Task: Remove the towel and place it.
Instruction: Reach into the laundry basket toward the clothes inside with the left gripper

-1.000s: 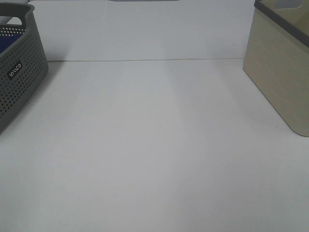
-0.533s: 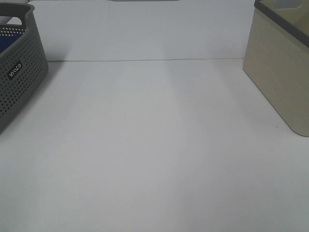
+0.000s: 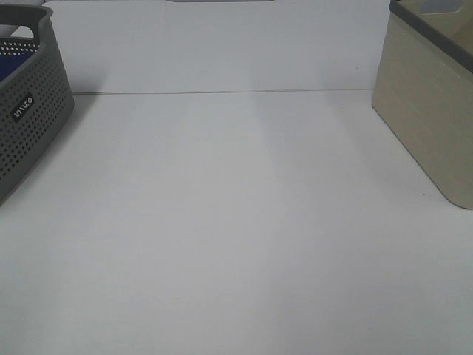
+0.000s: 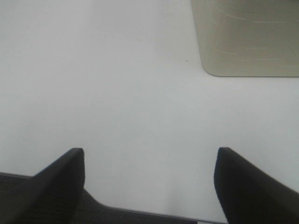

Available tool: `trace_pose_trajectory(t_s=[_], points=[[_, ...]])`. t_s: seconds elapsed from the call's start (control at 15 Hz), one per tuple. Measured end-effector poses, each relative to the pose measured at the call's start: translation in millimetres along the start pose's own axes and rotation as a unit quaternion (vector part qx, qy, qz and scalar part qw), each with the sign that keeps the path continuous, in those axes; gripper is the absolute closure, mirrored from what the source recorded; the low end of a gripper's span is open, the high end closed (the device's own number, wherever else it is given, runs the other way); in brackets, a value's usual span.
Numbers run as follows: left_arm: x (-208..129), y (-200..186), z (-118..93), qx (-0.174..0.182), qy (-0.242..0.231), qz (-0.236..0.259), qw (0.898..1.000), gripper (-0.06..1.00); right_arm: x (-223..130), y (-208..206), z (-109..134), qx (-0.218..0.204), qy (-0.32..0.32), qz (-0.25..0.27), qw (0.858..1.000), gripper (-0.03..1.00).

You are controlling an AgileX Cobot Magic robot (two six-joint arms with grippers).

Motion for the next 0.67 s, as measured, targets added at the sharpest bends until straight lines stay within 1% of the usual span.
trace_pose_trajectory(t_s=[0.67], points=[[0.0,0.0,0.0,0.0,0.001,0.0,1.0,-0.05,0.0,0.0,0.0,0.0,0.0,0.0,1.0,0.22]])
Point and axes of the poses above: a point on each arm's last joint axis where the gripper is mounted, y pointing out along that axis toward the gripper, z along the wrist's bending axis when the last joint is at zero, x = y × z, the point moved 7 cm from there along y, pointing out along that axis toward the gripper
